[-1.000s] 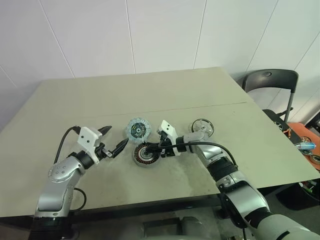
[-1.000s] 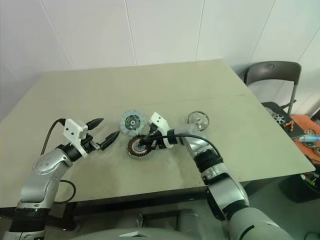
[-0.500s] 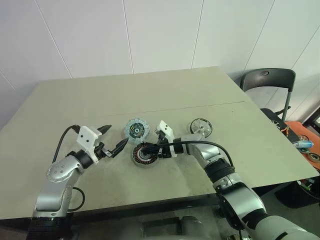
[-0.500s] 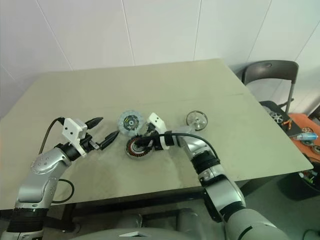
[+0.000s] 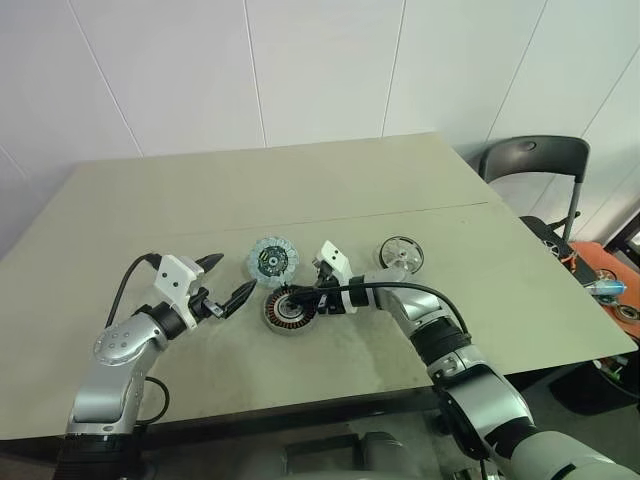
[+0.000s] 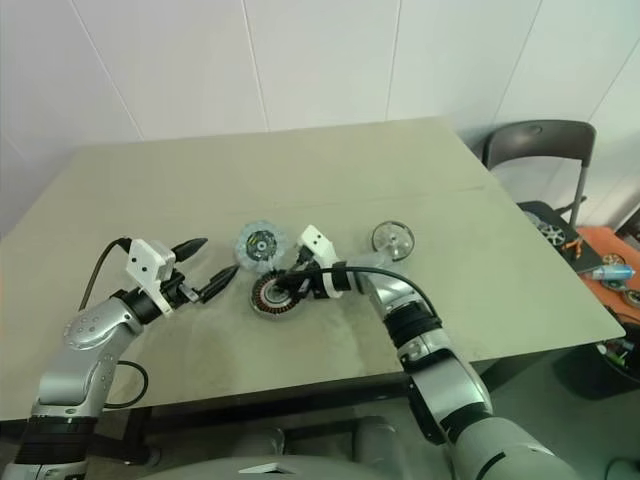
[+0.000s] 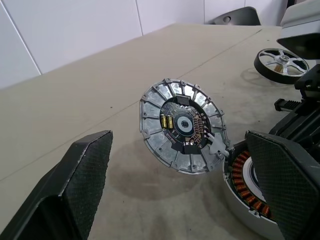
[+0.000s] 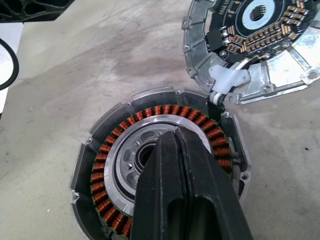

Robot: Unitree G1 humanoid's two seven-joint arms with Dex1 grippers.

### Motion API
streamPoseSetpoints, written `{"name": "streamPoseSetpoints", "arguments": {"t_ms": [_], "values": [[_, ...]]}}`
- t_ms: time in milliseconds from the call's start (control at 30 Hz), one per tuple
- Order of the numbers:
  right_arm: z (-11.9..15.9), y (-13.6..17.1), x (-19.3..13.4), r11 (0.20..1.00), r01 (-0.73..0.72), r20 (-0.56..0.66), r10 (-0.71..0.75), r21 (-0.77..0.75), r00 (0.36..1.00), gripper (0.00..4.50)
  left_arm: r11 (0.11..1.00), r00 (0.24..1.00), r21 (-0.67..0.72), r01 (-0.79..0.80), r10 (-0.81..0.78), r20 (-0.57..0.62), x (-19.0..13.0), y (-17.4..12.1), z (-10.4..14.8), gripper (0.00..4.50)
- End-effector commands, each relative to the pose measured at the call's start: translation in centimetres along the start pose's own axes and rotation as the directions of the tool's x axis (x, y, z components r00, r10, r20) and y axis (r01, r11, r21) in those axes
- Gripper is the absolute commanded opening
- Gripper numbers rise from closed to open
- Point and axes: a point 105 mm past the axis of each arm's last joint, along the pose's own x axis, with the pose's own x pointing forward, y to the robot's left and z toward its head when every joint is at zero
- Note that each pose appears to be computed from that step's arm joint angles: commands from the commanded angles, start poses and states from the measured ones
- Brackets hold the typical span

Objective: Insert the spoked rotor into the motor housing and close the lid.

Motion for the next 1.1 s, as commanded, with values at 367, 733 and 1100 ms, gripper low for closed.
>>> {"name": "streamPoseSetpoints", "arguments": {"t_ms": [367, 733, 1100], "values": [[3.5, 0.8, -0.6, 0.995, -0.063, 0.102, 0.071, -0.079, 0.992, 0.03, 0.999, 0.999, 0.048, -0.006, 0.004, 0.044, 0.0, 0.4, 1.5, 4.50], [-0.9, -0.3, 0.4, 0.998, 0.038, -0.053, -0.040, -0.042, 0.998, 0.03, 0.999, 0.999, 0.043, 0.012, -0.014, 0.043, 0.2, 0.0, 1.5, 4.50], [-0.5, 1.9, 1.4, 0.997, -0.058, -0.021, 0.057, -0.043, 0.998, 0.03, 0.999, 0.999, 0.042, 0.017, -0.018, 0.038, 0.2, -0.2, 1.5, 4.50]]}}
